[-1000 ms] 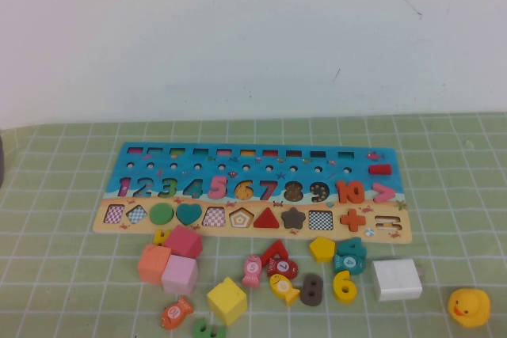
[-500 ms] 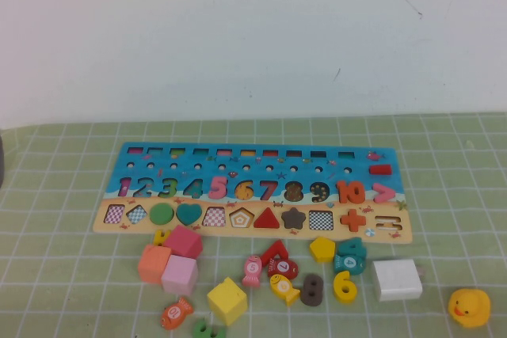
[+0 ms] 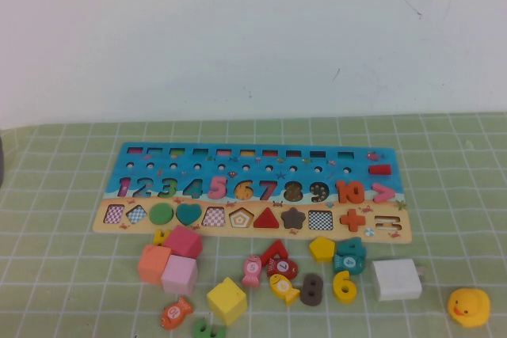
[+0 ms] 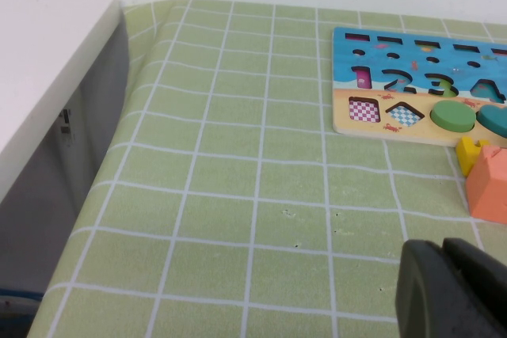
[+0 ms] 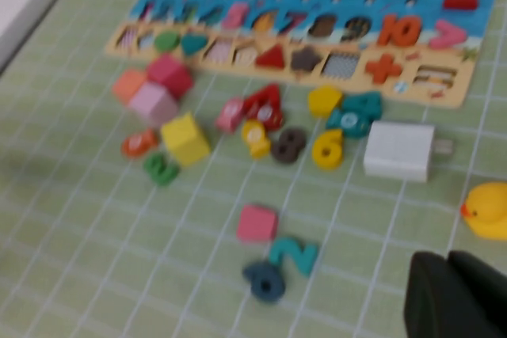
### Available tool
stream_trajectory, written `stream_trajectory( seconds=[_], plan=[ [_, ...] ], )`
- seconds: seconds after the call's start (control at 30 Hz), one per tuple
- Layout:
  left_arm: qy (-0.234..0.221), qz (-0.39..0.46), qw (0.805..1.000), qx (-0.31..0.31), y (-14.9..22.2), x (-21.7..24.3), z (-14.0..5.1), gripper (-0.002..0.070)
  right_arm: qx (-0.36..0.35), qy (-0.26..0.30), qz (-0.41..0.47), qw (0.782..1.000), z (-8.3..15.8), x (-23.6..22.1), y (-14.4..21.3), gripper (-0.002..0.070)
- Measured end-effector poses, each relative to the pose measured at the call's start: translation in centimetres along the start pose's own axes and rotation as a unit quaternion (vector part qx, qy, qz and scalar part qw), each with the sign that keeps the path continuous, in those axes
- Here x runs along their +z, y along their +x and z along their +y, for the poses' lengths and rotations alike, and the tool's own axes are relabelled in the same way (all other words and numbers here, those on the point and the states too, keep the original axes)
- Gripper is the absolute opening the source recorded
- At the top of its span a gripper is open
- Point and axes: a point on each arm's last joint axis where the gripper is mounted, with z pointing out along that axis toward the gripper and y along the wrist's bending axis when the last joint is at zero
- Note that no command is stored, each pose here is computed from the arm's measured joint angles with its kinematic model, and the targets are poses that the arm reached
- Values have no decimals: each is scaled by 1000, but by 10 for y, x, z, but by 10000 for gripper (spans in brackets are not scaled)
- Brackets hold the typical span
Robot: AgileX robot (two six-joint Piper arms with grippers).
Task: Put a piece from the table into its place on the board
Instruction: Pick up the "number 6"
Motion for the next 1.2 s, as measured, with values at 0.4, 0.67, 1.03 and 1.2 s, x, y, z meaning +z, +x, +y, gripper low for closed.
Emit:
stream_trajectory(
  seconds=[0.4,0.67,1.03,1.2],
  plan=[
    [0,0,1000,0,0,0,0,-1,-12,-32,149,988,-4,25,-62,-1],
    [0,0,1000,0,0,0,0,-1,18,-36,205,978,-19,59,-80,-1],
    [0,0,1000,0,0,0,0,-1,-18,29,292,956,-15,99,-74,-1],
    [0,0,1000,0,0,0,0,-1,-59,87,341,934,1,131,-72,-1]
  ],
)
